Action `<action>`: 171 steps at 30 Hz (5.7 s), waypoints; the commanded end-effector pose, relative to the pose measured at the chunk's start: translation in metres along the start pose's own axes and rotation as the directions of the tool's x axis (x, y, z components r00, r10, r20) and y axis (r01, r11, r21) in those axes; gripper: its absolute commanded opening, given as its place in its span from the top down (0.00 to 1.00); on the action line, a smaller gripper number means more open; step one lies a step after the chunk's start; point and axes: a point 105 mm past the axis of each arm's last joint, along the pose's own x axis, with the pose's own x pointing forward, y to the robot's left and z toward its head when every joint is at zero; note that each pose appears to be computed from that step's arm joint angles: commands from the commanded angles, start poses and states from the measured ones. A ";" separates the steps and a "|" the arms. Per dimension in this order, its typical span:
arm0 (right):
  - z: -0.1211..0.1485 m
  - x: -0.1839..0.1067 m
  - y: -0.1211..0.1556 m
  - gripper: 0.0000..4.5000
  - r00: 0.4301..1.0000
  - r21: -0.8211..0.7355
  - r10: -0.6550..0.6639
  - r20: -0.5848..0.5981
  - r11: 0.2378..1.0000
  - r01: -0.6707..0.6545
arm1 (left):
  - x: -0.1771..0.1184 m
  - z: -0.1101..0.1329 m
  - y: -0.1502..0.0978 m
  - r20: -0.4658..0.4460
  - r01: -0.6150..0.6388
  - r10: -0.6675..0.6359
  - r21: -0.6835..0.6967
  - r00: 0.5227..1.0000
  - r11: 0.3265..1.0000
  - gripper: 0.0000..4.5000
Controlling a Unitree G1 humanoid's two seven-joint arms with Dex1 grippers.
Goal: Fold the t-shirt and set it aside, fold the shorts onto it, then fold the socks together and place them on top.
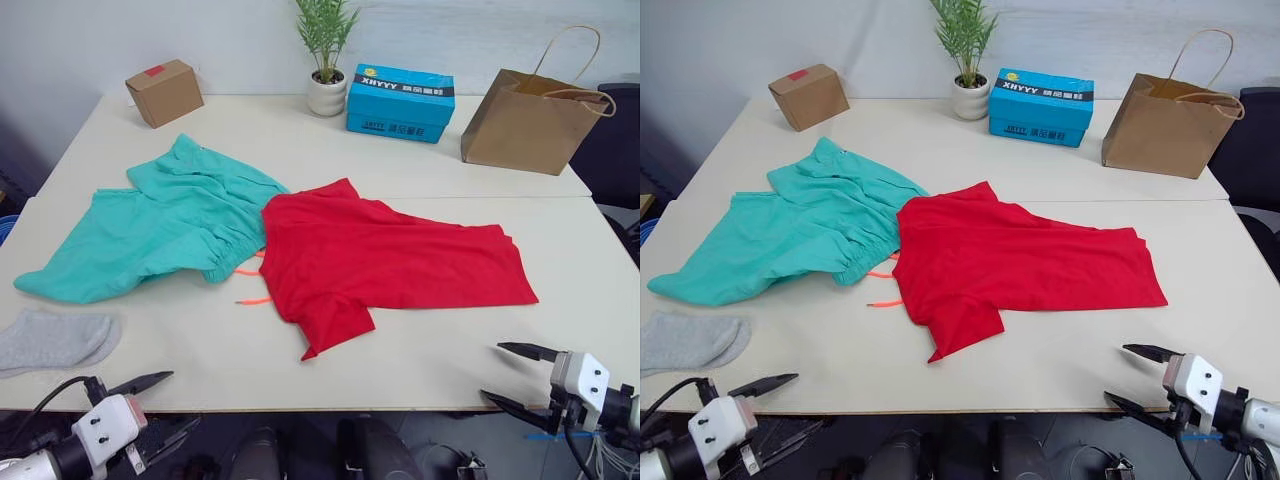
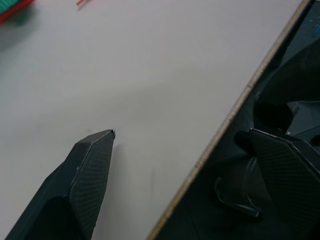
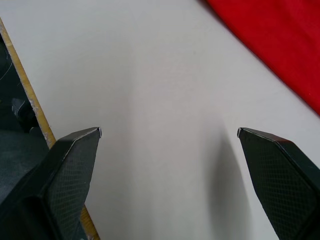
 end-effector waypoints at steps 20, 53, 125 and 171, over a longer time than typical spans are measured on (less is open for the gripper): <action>0.032 -0.036 -0.072 0.01 0.964 -0.281 -0.259 -0.056 0.931 0.234 | 0.110 0.117 0.033 0.004 0.263 -0.345 0.640 0.939 0.722 0.00; -0.012 -0.011 -0.114 0.14 0.883 -0.369 -0.385 -0.270 0.888 0.274 | 0.178 0.166 -0.029 0.157 0.299 -0.618 0.767 0.770 0.567 0.62; 0.243 -0.041 -0.237 0.99 0.645 -0.358 -0.511 0.569 0.552 0.753 | 0.016 0.338 0.243 0.838 -0.434 0.069 0.209 0.542 0.877 1.00; 0.009 -0.023 -0.077 0.99 0.955 0.086 0.010 -0.296 0.996 0.017 | 0.104 0.128 0.067 0.091 0.403 -0.394 -0.279 0.915 0.872 1.00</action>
